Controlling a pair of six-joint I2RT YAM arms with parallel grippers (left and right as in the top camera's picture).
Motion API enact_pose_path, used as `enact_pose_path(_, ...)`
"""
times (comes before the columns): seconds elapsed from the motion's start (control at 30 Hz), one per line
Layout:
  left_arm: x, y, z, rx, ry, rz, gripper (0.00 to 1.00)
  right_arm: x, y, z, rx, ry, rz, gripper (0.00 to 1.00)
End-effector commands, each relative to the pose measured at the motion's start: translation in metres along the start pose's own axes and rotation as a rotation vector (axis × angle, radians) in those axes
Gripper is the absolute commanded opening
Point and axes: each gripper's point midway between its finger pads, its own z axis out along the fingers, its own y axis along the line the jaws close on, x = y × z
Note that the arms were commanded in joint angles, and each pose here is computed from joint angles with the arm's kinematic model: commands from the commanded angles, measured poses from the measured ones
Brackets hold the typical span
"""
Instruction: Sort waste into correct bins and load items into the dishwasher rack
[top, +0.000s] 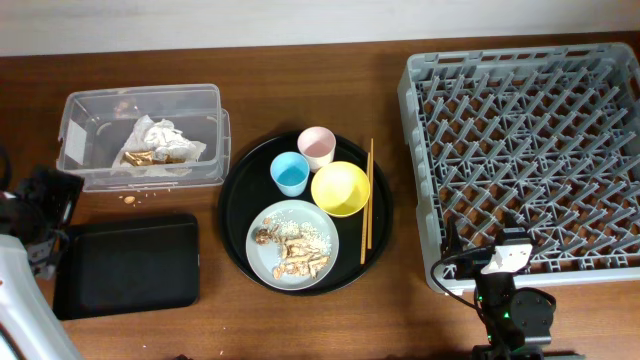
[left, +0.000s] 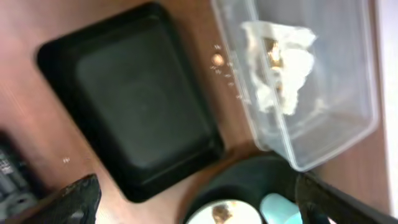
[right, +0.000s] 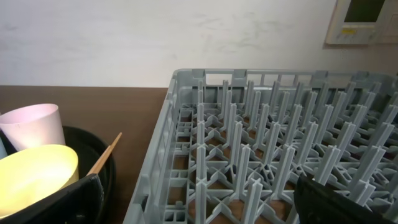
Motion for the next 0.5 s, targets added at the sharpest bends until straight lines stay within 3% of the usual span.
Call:
enact_pose_path(0.0, -0.008, 0.012, -0.002, -0.063, -0.044, 0.011, 0.99, 0.003, -0.003, 0.0, 0.016, 0.004, 0.005, 0.99)
enact_pose_path(0.2, -0.008, 0.012, -0.002, -0.063, -0.044, 0.011, 0.99, -0.013, 0.002, 0.0, -0.016, -0.059, 0.024, 0.98)
enact_pose_path(0.3, -0.008, 0.012, -0.002, -0.063, -0.044, 0.011, 0.99, -0.055, 0.069, -0.022, -0.457, -0.157, 0.347, 0.99)
enact_pose_path(0.37, -0.008, 0.012, -0.002, -0.063, -0.044, 0.011, 0.99, -0.08, 0.111, -0.058, -0.797, -0.108, 0.564, 0.99)
enact_pose_path(0.47, -0.008, 0.012, -0.002, -0.063, -0.044, 0.011, 0.99, -0.101, 0.117, -0.074, -0.898, -0.112, 0.705, 0.99)
